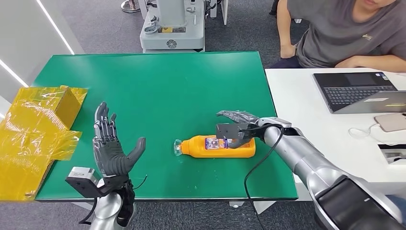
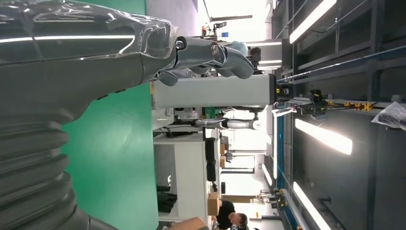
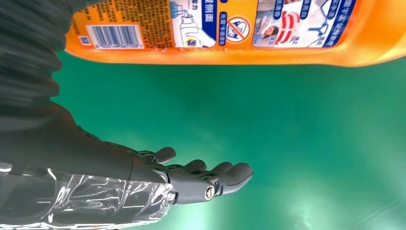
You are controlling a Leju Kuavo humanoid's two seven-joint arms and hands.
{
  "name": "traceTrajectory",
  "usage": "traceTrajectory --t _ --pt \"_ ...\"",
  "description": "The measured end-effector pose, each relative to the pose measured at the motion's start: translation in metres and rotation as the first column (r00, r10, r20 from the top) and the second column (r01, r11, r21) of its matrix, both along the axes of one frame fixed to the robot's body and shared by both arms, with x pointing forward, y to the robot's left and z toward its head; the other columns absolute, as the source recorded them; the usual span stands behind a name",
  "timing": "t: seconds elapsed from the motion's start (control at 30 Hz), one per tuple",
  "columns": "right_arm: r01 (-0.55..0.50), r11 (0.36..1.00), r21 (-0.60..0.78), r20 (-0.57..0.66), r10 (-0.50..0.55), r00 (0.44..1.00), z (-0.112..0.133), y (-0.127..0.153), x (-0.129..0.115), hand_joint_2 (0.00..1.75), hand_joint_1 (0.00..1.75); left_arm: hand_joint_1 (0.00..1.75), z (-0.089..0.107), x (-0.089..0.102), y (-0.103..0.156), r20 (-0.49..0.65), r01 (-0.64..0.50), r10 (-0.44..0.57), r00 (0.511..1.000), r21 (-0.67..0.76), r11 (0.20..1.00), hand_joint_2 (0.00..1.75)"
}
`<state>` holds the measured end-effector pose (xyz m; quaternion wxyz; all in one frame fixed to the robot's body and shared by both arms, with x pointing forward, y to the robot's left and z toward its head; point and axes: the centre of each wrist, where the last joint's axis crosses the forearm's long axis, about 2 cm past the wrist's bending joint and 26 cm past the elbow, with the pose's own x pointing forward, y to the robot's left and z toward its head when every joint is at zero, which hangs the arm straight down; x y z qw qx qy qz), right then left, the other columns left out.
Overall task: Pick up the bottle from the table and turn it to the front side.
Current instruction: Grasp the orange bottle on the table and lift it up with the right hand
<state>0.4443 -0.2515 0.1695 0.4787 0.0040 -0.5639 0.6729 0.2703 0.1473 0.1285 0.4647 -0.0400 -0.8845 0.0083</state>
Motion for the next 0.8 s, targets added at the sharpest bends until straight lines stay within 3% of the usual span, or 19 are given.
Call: traceTrajectory --t 0.8 --pt "0.023 0.995 -0.094 -0.066 -0.03 0.997 -0.023 -0.014 -0.01 1.75 0.0 0.0 -0.004 -0.001 -0.001 -0.014 0.016 -0.016 1.0 0.003 1.0 1.75"
